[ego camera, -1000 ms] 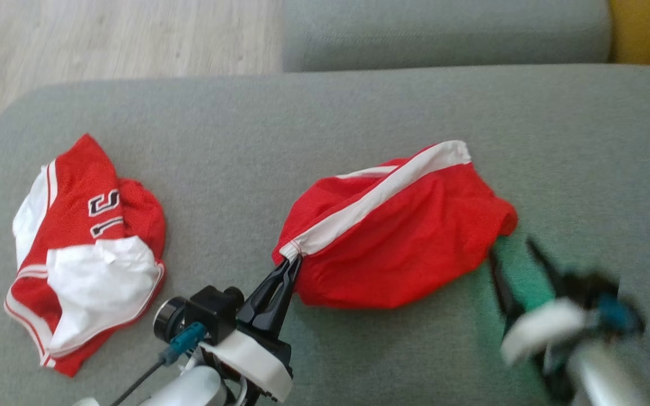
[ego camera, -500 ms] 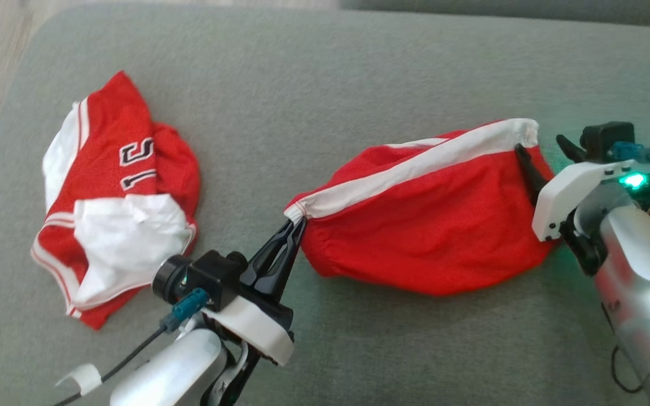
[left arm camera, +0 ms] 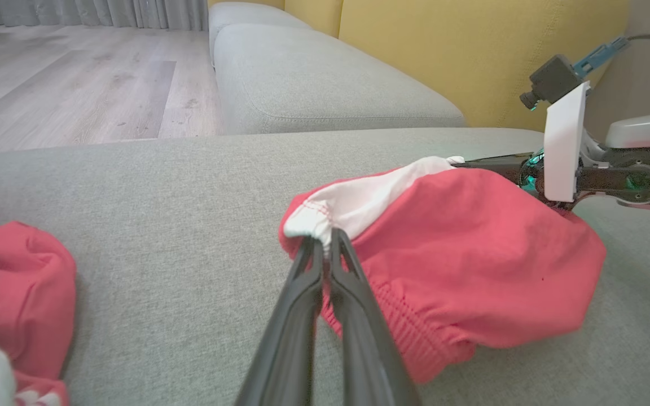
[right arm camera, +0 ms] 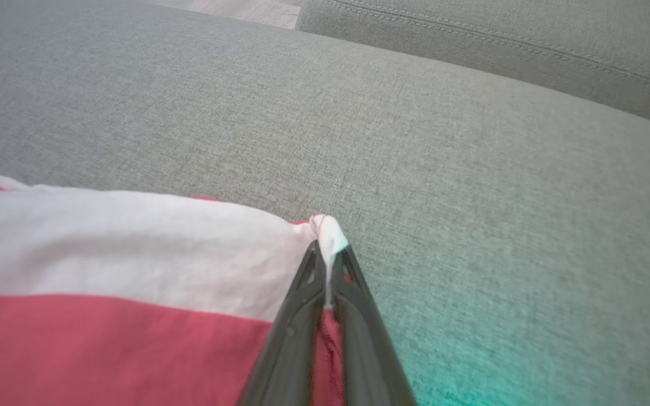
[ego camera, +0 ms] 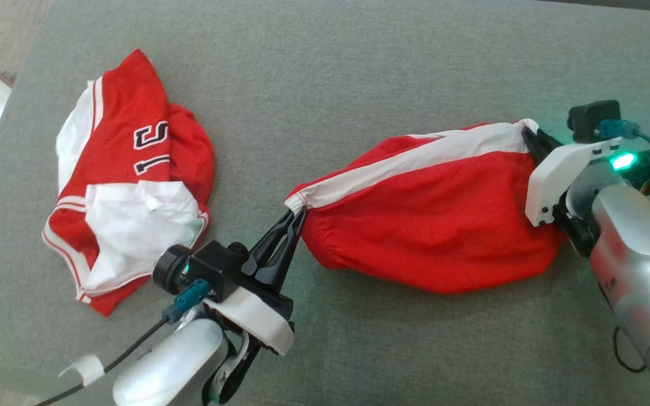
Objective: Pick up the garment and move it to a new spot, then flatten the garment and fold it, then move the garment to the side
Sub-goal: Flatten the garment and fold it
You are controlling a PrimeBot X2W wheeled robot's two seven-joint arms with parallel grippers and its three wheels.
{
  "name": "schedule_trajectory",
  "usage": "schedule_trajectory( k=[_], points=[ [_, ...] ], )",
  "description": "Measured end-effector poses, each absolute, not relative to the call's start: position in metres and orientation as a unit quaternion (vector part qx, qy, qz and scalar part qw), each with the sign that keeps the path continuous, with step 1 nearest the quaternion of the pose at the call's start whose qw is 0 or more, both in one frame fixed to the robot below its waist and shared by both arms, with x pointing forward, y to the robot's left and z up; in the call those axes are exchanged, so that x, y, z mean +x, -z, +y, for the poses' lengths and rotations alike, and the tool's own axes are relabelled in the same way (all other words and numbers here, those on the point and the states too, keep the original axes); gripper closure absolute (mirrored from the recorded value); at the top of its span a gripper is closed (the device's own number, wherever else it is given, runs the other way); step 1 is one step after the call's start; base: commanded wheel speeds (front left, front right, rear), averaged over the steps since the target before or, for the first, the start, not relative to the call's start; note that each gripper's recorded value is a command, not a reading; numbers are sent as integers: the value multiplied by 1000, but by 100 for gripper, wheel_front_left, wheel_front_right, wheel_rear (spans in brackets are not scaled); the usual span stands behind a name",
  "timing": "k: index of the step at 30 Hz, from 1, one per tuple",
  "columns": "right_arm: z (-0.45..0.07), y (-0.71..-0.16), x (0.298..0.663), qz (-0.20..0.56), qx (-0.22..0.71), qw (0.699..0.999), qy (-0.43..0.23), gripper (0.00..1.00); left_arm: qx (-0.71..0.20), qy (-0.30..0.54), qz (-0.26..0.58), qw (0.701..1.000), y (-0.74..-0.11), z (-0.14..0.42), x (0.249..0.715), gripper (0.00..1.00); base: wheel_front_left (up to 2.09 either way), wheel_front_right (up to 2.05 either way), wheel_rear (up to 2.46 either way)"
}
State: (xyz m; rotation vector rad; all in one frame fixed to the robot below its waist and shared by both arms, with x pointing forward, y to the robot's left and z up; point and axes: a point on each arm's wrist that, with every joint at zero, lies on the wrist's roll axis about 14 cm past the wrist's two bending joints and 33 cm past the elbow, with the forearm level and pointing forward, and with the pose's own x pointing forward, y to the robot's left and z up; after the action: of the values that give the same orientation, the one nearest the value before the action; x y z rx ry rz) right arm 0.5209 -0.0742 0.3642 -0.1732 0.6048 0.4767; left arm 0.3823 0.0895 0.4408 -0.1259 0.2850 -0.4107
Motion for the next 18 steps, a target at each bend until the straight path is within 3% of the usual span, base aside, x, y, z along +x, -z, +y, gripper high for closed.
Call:
schedule_trajectory(
  k=[6,11,18],
  points=[
    [-84,-375,515,273,-104,927,-234,100,-59,213,125,967,-448,84,385,100,0,0,0],
    [-102,-406,520,209,-98,948,-217,100,-44,216,75,972,-470,83,396,100,0,0,0],
    [-166,-521,546,48,-88,985,-140,100,-2,270,-42,962,-544,64,434,100,0,0,0]
  ],
)
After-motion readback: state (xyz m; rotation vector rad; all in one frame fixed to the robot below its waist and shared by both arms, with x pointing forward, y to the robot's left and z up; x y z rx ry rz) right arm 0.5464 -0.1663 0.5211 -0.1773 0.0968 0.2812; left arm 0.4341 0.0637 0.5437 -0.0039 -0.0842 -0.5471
